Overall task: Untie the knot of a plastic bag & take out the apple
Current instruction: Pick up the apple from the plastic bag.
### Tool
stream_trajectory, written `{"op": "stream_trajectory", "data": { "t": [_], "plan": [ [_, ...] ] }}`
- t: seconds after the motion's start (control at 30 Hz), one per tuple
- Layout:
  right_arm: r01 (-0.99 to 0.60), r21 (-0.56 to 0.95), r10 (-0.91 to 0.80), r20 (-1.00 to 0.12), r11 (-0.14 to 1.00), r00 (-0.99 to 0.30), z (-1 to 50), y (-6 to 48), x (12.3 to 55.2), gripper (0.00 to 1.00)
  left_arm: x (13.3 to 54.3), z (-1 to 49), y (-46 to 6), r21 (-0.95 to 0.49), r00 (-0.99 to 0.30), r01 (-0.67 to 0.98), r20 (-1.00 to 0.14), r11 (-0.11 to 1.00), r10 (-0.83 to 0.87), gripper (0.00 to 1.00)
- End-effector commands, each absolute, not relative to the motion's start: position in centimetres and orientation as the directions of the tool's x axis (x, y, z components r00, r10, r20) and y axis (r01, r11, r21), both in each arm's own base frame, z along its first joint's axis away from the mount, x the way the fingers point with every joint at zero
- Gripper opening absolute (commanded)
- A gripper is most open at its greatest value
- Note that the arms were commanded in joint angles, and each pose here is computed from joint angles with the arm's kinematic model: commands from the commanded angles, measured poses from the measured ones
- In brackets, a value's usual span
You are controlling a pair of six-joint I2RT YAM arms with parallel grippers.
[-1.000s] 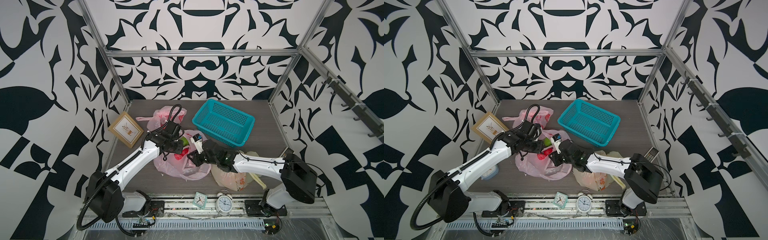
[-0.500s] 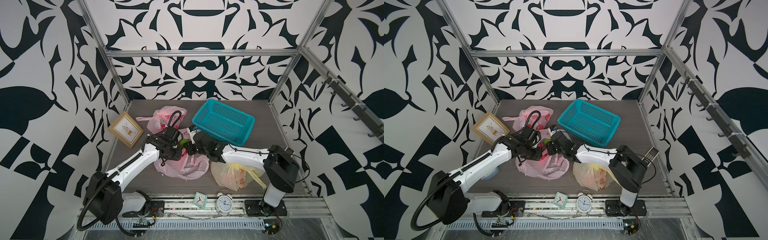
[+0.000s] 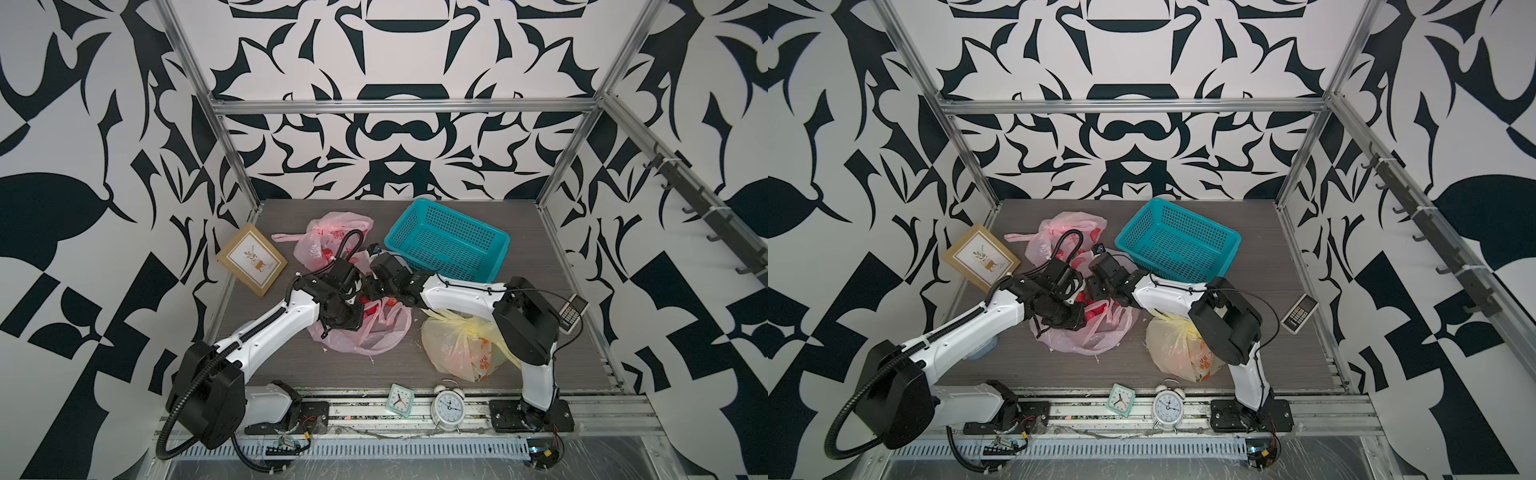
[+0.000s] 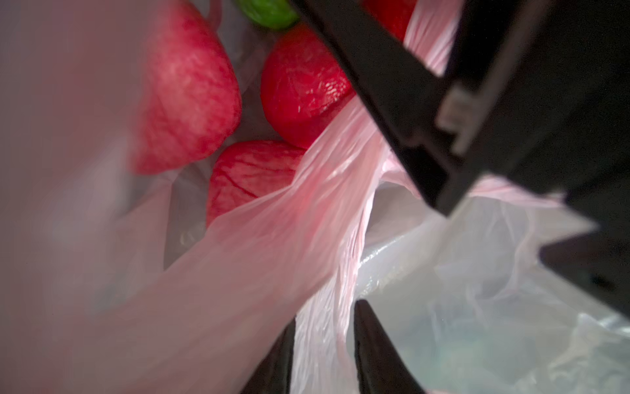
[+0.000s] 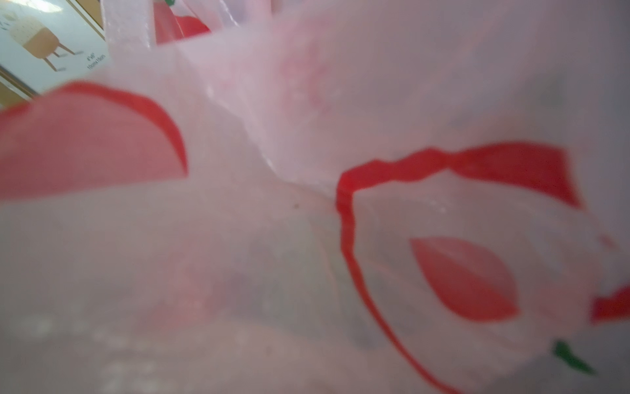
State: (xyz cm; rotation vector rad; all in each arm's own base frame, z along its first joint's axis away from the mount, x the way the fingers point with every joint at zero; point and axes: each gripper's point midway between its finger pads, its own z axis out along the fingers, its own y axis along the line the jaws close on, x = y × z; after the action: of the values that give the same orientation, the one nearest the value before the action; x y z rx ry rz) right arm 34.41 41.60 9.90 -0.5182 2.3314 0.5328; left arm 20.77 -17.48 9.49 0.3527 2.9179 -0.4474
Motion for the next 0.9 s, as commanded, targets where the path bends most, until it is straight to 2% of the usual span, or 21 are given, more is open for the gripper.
{"op": "stream_trajectory", "data": {
  "t": [0.0, 0.17, 0.57, 0.67, 0.87],
  "plan": [
    [-0.517, 0.207, -0.229, -0.719, 0.830, -0.656, 11.4, 42.2, 35.6, 0.65, 19.8, 9.2, -17.4, -0.293, -0.962, 0.259, -0.165, 0.921, 0.218, 0.34],
    [-0.523, 0.167, -0.260, -0.720, 0.836, -0.644, 10.2, 42.7, 36.8, 0.68, 19.8, 9.2, -17.3, -0.305, -0.963, 0.257, -0.160, 0.917, 0.216, 0.34],
    [-0.524, 0.123, -0.321, -0.666, 0.843, -0.673, 6.5, 42.9, 37.8, 0.68, 20.3, 10.0, -17.2, -0.306, -0.960, 0.257, -0.187, 0.917, 0.207, 0.34],
    [-0.520, 0.133, -0.316, -0.659, 0.844, -0.683, 6.2, 42.8, 37.9, 0.60, 20.9, 10.4, -17.0, -0.297, -0.958, 0.254, -0.208, 0.921, 0.197, 0.34],
    [-0.513, 0.152, -0.294, -0.669, 0.845, -0.683, 7.4, 42.4, 37.8, 0.43, 22.2, 14.0, -16.8, -0.312, -0.927, 0.267, -0.341, 0.912, 0.155, 0.35]
  ]
}}
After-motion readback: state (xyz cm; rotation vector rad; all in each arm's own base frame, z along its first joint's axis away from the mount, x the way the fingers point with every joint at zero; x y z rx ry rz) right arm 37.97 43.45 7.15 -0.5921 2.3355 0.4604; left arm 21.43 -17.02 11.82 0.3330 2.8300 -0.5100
